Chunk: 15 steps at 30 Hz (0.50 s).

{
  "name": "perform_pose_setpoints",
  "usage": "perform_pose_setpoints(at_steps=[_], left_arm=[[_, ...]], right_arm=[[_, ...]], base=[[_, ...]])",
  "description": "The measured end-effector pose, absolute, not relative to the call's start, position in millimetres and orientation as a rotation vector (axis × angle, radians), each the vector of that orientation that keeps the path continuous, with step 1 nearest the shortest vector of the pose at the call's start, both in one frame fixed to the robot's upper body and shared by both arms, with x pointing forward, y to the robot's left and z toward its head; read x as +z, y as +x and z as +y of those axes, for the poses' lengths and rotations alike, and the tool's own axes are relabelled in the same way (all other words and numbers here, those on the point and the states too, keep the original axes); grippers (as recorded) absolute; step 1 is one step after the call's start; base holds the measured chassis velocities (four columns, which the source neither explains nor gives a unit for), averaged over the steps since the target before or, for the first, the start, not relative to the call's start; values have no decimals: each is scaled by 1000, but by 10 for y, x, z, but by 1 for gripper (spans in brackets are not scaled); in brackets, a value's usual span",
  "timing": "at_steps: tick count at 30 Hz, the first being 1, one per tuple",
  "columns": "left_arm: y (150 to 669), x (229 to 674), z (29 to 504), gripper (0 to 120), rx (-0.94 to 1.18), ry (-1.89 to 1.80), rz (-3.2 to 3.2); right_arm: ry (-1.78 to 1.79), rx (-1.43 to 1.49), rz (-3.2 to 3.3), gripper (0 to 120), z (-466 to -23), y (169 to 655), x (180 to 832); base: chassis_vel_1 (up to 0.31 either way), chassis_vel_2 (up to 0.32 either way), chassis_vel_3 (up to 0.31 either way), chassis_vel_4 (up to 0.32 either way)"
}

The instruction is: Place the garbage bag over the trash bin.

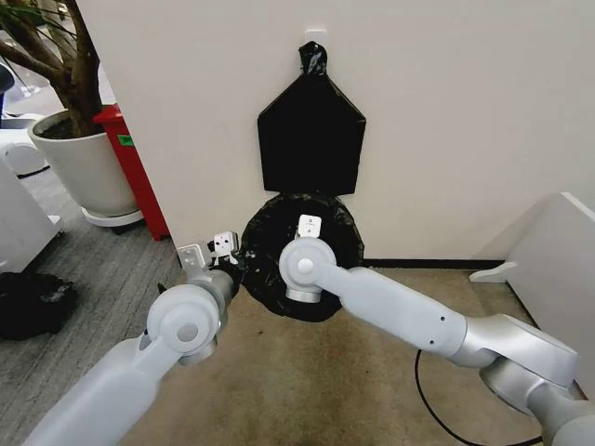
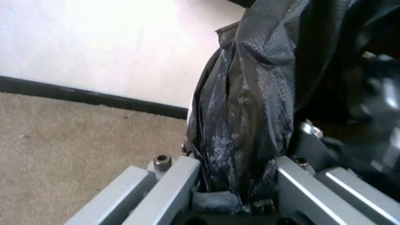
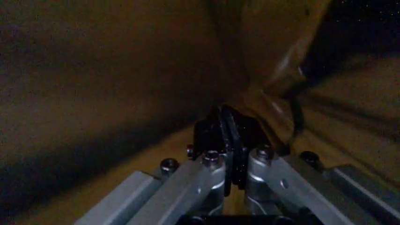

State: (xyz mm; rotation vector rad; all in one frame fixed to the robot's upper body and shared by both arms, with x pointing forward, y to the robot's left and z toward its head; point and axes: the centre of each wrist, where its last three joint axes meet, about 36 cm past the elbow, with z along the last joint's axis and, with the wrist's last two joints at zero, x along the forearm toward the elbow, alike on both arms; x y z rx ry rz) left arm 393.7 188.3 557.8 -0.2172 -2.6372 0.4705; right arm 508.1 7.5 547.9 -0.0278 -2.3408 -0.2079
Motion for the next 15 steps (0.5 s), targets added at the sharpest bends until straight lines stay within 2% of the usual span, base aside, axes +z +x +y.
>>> perform_pose_setpoints(at_steps=[15], left_arm=[[3797,5648,1876,0,459,-266,-2652]], right_arm=[[-80,-213,-2348,0,79,5372,5264]], base=[[0,0,0,0]])
